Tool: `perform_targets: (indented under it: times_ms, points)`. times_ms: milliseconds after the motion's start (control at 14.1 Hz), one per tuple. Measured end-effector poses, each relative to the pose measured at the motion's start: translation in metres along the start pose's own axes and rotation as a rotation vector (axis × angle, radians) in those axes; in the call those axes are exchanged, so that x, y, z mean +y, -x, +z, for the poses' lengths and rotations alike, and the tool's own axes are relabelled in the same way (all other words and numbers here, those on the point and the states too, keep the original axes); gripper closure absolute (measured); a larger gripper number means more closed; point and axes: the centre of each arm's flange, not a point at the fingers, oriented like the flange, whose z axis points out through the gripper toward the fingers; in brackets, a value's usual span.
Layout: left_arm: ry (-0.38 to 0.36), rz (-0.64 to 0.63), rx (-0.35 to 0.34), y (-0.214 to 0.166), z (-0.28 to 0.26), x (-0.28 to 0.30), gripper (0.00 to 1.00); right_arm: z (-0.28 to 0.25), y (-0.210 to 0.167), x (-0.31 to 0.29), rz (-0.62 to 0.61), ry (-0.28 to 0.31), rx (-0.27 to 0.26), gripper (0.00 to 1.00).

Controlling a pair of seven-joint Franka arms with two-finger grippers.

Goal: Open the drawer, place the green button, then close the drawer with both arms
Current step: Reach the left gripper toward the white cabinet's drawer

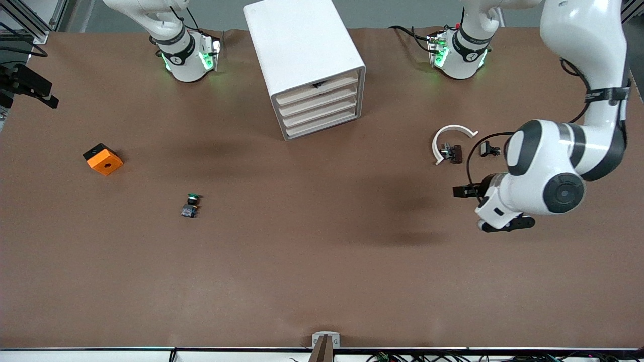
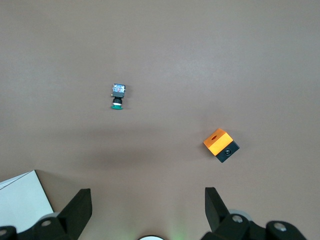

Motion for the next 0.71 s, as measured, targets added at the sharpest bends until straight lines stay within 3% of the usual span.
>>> perform_targets:
  times_ms: [355, 710]
  points:
    - [0.055, -0.289, -0.024, 0.0, 0.014, 0.041, 0.0, 0.0, 0.0, 0.001, 0.002, 0.0, 0.0, 0.0]
    - [0.132, -0.604, -0.139, -0.014, 0.043, 0.068, 0.0, 0.0, 0.0, 0.002, 0.003, 0.0, 0.0, 0.0]
